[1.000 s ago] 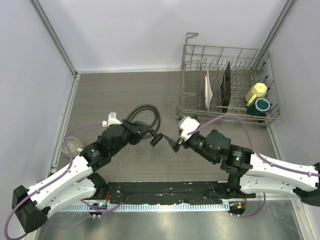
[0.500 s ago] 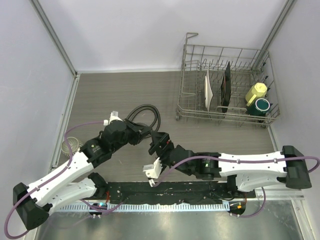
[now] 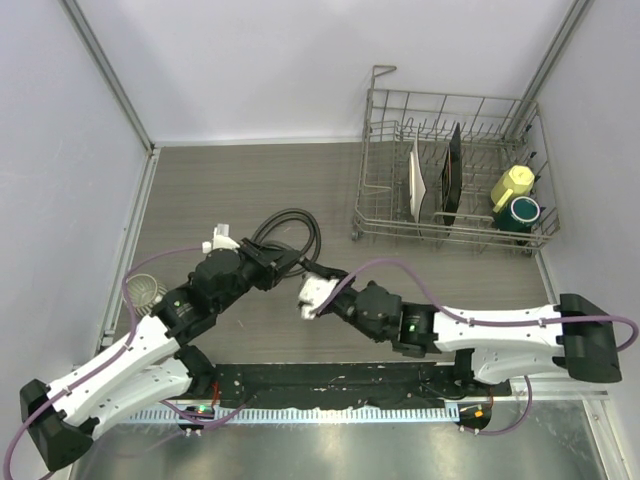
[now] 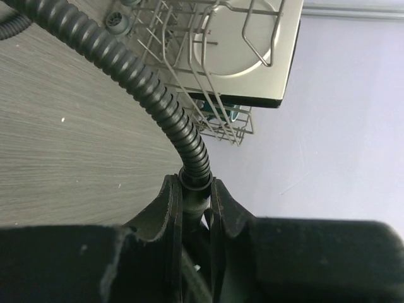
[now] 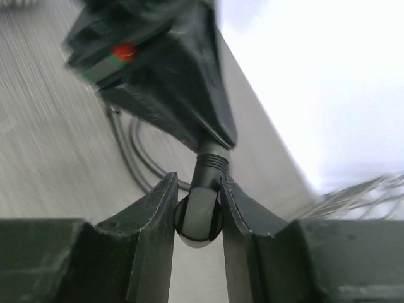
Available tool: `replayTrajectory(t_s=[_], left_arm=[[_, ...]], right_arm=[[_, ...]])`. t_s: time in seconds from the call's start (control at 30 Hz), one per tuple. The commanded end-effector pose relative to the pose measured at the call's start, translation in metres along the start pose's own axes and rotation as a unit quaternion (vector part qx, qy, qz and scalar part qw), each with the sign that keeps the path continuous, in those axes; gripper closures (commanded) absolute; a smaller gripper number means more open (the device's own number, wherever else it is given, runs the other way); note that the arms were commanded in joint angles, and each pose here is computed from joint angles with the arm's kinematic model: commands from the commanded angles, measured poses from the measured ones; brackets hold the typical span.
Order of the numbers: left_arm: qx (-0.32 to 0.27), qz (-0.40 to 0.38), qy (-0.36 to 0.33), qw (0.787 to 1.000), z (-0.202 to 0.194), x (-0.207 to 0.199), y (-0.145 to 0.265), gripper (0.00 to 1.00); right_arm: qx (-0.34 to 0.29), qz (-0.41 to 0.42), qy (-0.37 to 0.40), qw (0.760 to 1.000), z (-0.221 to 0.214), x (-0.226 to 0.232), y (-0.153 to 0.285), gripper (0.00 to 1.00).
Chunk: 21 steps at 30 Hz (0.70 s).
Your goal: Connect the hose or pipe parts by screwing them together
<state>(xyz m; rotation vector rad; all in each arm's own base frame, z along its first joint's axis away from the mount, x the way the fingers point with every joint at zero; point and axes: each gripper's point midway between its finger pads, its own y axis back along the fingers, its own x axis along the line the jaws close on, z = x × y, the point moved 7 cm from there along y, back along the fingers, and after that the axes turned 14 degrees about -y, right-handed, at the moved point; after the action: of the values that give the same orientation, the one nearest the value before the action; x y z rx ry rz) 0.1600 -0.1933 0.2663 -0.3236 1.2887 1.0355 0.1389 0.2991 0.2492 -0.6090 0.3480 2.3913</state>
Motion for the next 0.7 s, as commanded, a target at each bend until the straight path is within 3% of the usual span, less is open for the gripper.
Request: replayTrajectory(t_s=[0.0,0.07,0.1,0.2,0.23,0.3,0.33,0.37,0.4,0.43,0.5,0.53,0.6,0.63,0.67], left_arm=[[-0.023,-0.112,0.029,0.993,0.008,-0.032,0.01,1.0],[-0.044,-0.159,0.039,0.986,0.014,-0.043,0.013,1.0],[-0.049,-0.162,0.04,0.985,0.012,-0.037,0.01,1.0],[-0.07,-0.18,0.029,0.981,0.016,-0.038,0.009,1.0],[-0.071,-0.177,0.022,0.981,0.015,-0.037,0.006,1.0],[-0.068,-0.18,0.017,0.981,0.013,-0.036,0.004,1.0],[-0.069,-0.181,0.017,0.981,0.013,-0.036,0.003,1.0],[-0.069,-0.177,0.015,0.982,0.013,-0.034,0.002,1.0],[-0.072,-0.169,0.014,0.983,0.013,-0.031,0.0,1.0],[-0.073,-0.161,0.011,0.984,0.012,-0.028,-0.001,1.0],[-0.077,-0.143,0.006,0.987,0.013,-0.023,-0.003,1.0],[-0.078,-0.134,0.003,0.988,0.013,-0.021,-0.004,1.0],[-0.077,-0.113,-0.003,0.991,0.012,-0.015,-0.004,1.0],[-0.077,-0.108,-0.005,0.991,0.013,-0.015,-0.004,1.0],[-0.074,-0.093,-0.014,0.993,0.011,-0.011,-0.005,1.0]], right_arm=[[-0.056,-0.104,-0.388,0.914,-0.005,-0.021,0.009,0.97],[-0.057,-0.128,-0.473,0.87,-0.015,-0.02,0.011,0.98],[-0.068,-0.127,-0.558,0.817,-0.013,-0.016,0.011,0.98],[-0.095,-0.124,-0.667,0.728,-0.023,-0.017,0.014,0.93],[-0.118,-0.113,-0.734,0.659,-0.018,-0.017,0.015,0.92],[-0.121,-0.111,-0.792,0.588,-0.034,-0.012,0.018,0.91],[-0.149,-0.089,-0.836,0.521,-0.028,-0.013,0.018,0.86],[-0.15,-0.087,-0.846,0.504,-0.037,-0.01,0.022,0.81],[-0.159,-0.078,-0.851,0.495,-0.035,-0.01,0.023,0.75],[-0.168,-0.058,-0.851,0.494,-0.029,-0.011,0.026,0.6],[-0.17,-0.057,-0.837,0.517,-0.021,-0.017,0.032,0.43],[-0.13,-0.08,-0.822,0.549,-0.033,-0.012,0.032,0.36],[-0.128,-0.096,-0.785,0.599,-0.018,-0.029,0.045,0.31],[-0.077,-0.125,-0.752,0.643,-0.033,-0.026,0.05,0.25],[-0.069,-0.131,-0.694,0.705,-0.024,-0.038,0.055,0.21]])
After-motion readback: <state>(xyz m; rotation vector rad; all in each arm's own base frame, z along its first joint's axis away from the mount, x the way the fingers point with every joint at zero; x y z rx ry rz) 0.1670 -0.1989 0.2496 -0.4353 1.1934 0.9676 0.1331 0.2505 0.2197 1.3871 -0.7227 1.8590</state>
